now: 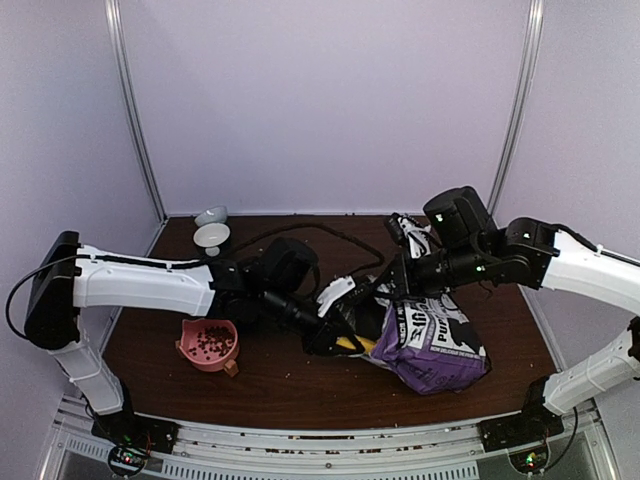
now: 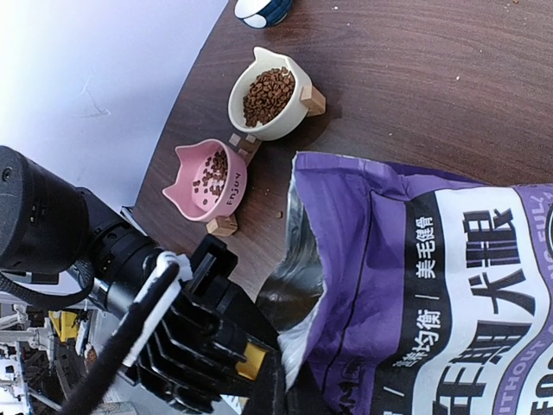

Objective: Serve the pet food

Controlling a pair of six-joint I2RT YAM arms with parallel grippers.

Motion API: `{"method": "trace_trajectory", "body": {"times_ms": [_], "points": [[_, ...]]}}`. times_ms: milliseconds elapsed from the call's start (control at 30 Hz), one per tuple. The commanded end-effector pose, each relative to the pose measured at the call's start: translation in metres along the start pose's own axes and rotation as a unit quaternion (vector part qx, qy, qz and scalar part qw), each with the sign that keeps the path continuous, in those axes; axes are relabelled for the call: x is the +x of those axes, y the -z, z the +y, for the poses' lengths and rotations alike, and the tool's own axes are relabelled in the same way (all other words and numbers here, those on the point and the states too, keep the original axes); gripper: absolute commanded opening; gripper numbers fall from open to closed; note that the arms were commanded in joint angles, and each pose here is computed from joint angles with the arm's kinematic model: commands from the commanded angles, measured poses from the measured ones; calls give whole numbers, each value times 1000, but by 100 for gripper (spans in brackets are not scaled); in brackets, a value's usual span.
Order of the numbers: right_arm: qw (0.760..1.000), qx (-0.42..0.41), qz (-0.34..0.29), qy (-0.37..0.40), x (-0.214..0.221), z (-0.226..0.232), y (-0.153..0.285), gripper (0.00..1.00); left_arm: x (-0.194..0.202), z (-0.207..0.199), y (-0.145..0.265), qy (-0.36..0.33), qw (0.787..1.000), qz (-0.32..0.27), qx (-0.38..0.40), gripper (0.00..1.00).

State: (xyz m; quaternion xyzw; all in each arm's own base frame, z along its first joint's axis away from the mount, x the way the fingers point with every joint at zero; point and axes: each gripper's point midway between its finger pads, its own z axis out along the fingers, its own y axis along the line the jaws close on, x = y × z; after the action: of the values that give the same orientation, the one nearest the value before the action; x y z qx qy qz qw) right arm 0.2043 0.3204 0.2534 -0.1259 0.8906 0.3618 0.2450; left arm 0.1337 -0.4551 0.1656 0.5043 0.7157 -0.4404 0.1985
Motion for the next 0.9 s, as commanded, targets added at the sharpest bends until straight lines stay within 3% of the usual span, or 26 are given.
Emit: {"method": "trace_trajectory", "body": {"times_ms": [0,300,867], "points": [[993,-21,-117,-4,-52,12,22,0,16,-41,7,56,994,19,90,0],[992,-20,-121,-8,-51,11,26,0,-8,-20,33,173,983,-36,44,0],[992,-22,-124,-10,-53,11,25,0,-45,5,115,337,920,-194,57,0]]}}
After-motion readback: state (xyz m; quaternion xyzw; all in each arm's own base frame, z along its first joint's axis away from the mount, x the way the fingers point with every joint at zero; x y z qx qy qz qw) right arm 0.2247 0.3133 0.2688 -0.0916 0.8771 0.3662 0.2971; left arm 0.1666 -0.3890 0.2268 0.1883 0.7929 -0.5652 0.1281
